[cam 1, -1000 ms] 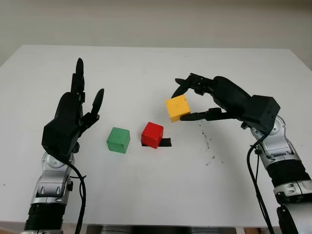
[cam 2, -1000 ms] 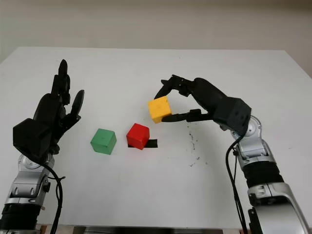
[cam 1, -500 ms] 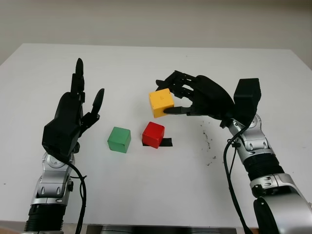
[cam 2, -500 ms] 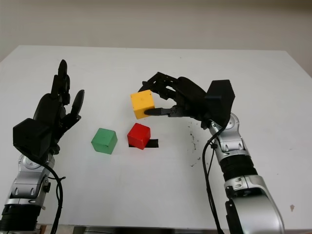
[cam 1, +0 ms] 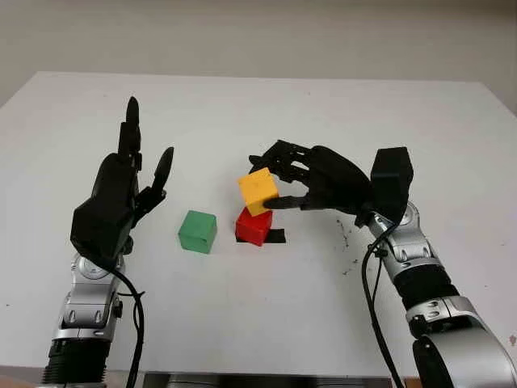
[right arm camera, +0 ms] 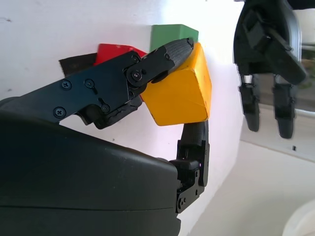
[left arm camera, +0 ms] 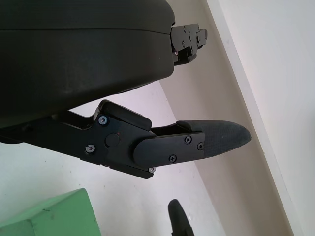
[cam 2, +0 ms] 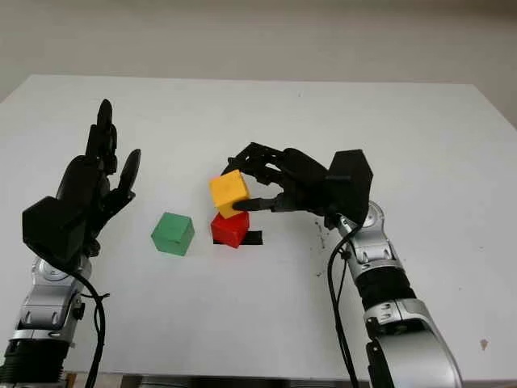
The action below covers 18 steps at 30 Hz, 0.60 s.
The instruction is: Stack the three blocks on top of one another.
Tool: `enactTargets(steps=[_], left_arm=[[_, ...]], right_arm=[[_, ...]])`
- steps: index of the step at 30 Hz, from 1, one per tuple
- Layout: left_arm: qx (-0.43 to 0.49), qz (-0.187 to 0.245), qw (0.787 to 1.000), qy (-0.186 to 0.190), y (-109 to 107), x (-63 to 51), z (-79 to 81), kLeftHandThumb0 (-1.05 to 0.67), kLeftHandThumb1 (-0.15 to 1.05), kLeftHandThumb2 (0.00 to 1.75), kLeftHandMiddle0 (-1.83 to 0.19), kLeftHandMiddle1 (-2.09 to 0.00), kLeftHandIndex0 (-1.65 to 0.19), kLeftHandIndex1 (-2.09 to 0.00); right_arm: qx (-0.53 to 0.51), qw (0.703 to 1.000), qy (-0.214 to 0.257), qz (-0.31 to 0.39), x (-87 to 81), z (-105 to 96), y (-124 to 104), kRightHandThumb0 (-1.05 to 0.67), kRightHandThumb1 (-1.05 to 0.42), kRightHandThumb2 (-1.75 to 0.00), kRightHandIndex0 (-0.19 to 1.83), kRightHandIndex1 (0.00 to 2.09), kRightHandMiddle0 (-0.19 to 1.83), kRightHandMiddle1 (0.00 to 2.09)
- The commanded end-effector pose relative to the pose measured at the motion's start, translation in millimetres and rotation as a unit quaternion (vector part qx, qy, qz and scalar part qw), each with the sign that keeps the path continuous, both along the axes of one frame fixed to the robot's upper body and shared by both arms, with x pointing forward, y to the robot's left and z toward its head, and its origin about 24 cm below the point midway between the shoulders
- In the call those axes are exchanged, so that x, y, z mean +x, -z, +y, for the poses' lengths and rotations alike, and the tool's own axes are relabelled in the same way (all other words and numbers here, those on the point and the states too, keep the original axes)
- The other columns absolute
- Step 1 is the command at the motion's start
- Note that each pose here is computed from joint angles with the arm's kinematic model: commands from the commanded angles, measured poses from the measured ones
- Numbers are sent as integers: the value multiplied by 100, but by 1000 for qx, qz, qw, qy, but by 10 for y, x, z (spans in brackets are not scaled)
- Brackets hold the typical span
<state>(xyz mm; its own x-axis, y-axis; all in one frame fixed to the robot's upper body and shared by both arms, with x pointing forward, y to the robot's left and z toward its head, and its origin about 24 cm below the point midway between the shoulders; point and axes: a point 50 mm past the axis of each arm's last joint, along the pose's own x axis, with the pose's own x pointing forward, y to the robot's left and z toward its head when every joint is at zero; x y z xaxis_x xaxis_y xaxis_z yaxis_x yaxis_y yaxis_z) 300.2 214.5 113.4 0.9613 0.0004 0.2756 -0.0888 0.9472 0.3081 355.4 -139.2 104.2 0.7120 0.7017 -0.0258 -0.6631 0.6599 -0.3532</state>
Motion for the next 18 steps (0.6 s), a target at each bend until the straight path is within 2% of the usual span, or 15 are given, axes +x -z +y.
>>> enactTargets(steps=[1,18], left_arm=[[1,-7,1000,-1,-38,-9,3,-77,105,54,16,-5,16,-5],[4,-9,1000,0,-28,-26,4,-75,105,55,15,-6,15,-6]], right_arm=[[-15,1000,5,-7,-14,-37,21,-49,-90,-5,25,6,42,154],[-111,989,30,-97,-43,-15,111,-39,-88,-5,21,4,47,138]])
